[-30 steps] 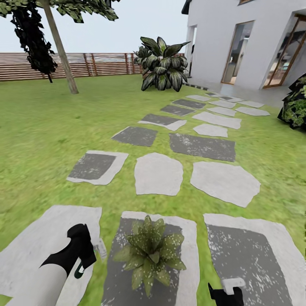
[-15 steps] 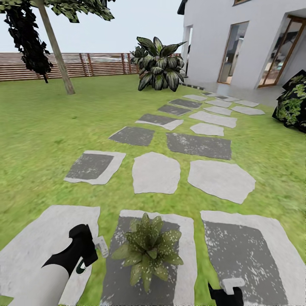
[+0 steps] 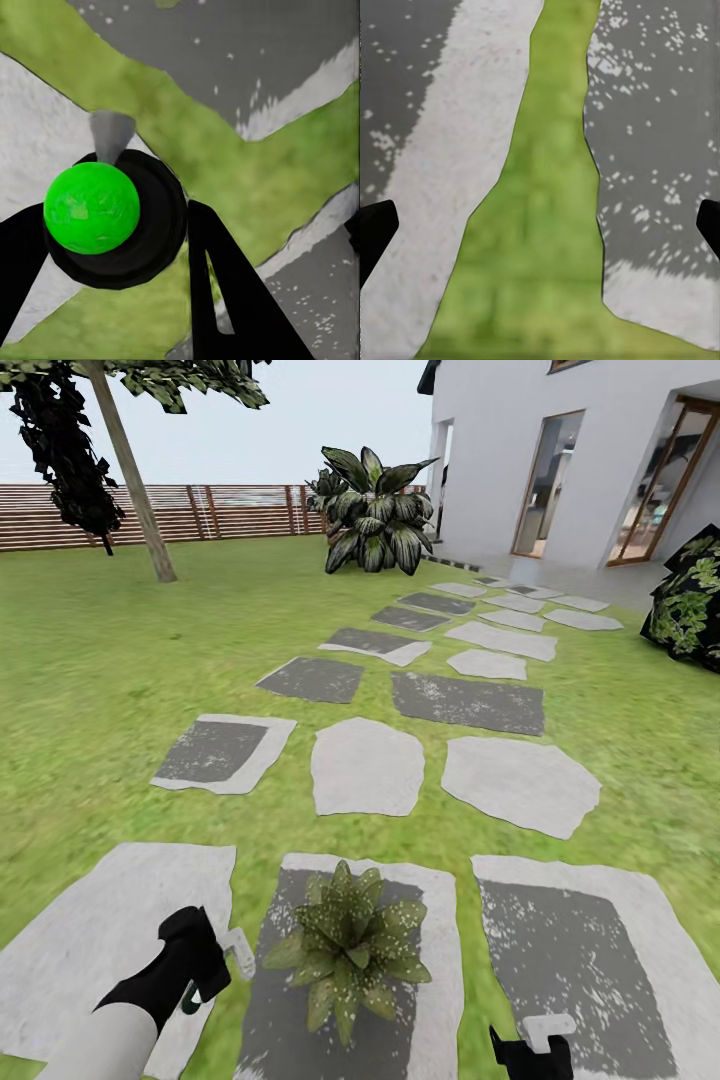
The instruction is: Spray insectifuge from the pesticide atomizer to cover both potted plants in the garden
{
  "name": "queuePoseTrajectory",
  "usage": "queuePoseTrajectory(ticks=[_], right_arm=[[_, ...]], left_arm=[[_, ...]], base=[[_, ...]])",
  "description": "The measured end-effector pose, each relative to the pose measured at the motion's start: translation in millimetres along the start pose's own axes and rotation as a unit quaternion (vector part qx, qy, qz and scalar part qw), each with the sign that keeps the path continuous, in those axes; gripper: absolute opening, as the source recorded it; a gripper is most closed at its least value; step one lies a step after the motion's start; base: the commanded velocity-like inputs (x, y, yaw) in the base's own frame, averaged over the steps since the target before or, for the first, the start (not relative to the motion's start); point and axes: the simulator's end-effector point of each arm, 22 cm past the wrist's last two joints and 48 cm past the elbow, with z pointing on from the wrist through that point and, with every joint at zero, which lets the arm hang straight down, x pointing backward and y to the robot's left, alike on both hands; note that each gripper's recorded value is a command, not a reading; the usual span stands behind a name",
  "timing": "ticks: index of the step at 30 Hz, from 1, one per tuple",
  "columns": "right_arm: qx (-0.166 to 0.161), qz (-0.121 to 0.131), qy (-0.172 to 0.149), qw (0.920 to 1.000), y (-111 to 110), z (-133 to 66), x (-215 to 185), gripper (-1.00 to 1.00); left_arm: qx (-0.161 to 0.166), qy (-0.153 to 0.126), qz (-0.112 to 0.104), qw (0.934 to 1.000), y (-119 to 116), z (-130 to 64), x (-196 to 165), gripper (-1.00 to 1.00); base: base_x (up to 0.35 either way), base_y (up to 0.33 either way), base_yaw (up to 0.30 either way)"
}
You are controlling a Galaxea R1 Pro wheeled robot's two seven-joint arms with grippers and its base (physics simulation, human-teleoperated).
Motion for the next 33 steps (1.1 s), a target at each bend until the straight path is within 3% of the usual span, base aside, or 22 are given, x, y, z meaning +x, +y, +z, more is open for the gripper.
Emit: queuePoseTrajectory(ticks=[4, 9, 13, 19, 23, 28, 33], right_arm=[[0.000, 0.000, 0.000, 1.0000, -0.1, 0.1, -0.2, 1.00], [-0.001, 0.000, 0.000, 1.0000, 0.5, 0.0, 0.2, 1.00], [-0.001, 0.000, 0.001, 1.0000, 0.4, -0.1, 0.5, 1.00], [-0.001, 0.000, 0.001, 1.0000, 0.8, -0.1, 0.6, 1.00], [-0.001, 0.000, 0.001, 1.0000, 0.7, -0.1, 0.6, 1.00], [-0.001, 0.000, 0.001, 1.0000, 1.1, -0.1, 0.5, 1.00], [-0.001, 0.000, 0.001, 1.0000, 0.7, -0.1, 0.5, 1.00]], left_arm=[[-0.022, -0.009, -0.009, 0.9997, 11.6, -2.7, -3.6, -1.00], [-0.035, 0.000, -0.011, 0.9993, 21.9, -0.9, 8.7, -1.00], [-0.025, 0.018, -0.010, 0.9995, 4.4, 12.5, 32.5, -1.00], [-0.018, 0.016, -0.011, 0.9997, -11.2, 19.4, 27.3, -1.00], [-0.022, -0.003, -0.022, 0.9995, -3.2, 12.9, 13.4, -1.00], [-0.031, 0.003, -0.030, 0.9991, 10.0, 10.8, 24.6, -1.00], [-0.026, 0.009, -0.054, 0.9982, 11.8, 16.0, 45.5, -1.00]], base=[[0.000, 0.000, 0.000], [0.000, 0.000, 0.000], [0.000, 0.000, 0.000], [0.000, 0.000, 0.000], [0.000, 0.000, 0.000], [0.000, 0.000, 0.000], [0.000, 0.000, 0.000]])
